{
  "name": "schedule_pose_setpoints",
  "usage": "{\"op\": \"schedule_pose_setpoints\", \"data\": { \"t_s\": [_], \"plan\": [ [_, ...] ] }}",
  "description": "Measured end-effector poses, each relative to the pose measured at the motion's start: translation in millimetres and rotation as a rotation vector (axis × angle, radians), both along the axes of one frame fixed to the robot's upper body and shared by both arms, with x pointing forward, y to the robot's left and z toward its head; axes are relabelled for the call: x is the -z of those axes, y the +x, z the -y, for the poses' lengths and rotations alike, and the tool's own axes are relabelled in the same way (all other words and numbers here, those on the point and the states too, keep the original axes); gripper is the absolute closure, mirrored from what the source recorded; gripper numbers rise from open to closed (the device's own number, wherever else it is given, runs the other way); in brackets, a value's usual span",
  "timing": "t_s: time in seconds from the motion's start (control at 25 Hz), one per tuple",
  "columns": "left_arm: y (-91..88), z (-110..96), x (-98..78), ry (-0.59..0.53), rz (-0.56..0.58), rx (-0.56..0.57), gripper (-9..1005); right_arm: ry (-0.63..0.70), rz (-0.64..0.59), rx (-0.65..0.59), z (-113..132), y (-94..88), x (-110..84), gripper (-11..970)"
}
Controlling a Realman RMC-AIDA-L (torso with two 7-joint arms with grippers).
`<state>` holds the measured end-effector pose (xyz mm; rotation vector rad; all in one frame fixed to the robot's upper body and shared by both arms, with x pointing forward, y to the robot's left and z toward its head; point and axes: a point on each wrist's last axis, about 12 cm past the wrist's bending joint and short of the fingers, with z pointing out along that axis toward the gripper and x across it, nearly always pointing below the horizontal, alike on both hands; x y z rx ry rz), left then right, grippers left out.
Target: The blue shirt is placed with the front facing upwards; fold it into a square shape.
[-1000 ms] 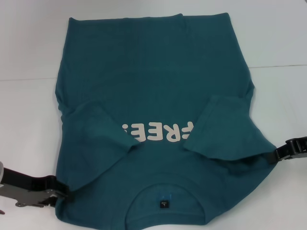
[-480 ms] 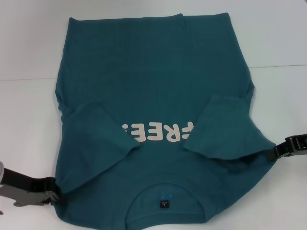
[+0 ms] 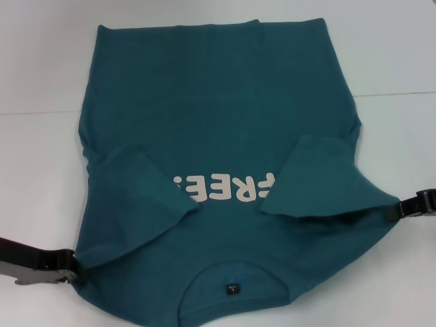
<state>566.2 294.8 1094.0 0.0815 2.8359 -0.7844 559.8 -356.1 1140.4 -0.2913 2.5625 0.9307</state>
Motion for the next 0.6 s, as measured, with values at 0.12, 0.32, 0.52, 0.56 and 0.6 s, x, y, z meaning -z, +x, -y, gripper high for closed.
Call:
{"op": "schedule_pose_setpoints", "data": {
  "t_s": [0.12,0.32,0.52,0.56,0.6],
  "plan": [
    [-1.6,-3.7,1.1,-0.015,0.041,0.018,943,0.034,0.047,-0.014,1.4,-4.4,1.4,911],
    [-13.1,-13.6,11.6,-0.074,0.138,0.034,945,0.095,0.111,-0.041,-0.1,-15.8,13.0,911],
    [-29.1,-26.9,24.6,-0.115,0.212,0.011,946,0.119,0.181,-0.033,3.0,-27.7,30.0,912],
    [-33.0,-29.8,26.6,-0.129,0.239,0.008,946,0.117,0.196,-0.031,3.8,-29.8,33.1,912],
    [-36.9,-32.5,28.3,-0.140,0.266,0.011,946,0.110,0.213,-0.031,4.2,-31.8,36.5,911]
  ]
}}
